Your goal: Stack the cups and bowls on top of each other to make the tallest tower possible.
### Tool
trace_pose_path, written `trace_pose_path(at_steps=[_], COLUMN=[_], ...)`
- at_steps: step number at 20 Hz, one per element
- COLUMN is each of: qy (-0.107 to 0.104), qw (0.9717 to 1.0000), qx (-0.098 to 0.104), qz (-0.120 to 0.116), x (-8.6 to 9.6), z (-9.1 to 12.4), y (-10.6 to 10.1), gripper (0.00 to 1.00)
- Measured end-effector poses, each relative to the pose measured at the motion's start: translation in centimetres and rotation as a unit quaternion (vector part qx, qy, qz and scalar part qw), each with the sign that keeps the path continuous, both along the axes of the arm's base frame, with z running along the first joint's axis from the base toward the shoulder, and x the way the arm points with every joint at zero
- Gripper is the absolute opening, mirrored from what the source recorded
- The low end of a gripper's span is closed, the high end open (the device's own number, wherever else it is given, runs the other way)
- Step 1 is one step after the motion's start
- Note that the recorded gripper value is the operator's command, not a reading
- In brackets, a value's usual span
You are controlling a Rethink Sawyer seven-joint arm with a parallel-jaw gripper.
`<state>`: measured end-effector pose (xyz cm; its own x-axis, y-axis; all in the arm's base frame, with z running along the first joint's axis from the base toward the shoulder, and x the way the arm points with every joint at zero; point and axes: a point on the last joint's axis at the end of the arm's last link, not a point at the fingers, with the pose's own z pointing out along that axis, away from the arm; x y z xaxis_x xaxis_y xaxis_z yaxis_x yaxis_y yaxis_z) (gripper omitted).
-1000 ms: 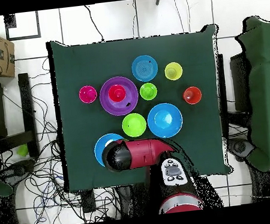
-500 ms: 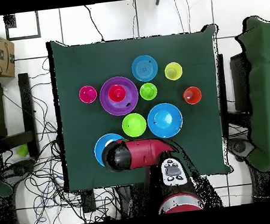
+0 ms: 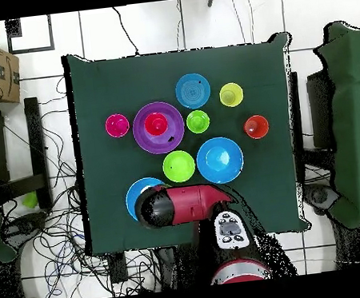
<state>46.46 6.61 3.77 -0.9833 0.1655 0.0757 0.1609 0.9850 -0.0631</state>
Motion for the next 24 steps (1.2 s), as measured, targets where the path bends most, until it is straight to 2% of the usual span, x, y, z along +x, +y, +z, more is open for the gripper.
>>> trace_pose_path(at_steps=[6,15,24], qy=[-0.003,-0.022,-0.027], qw=[1.0000,0.9998,0.9996], qx=[0.000,-0.003,-0.003], qz=[0.001,0.003,0.011], x=[0.1,1.2,1.3], z=[0.2,1.6,2.0], y=[0.1,0.1,0.8], gripper=[1.00,1.00,1.00])
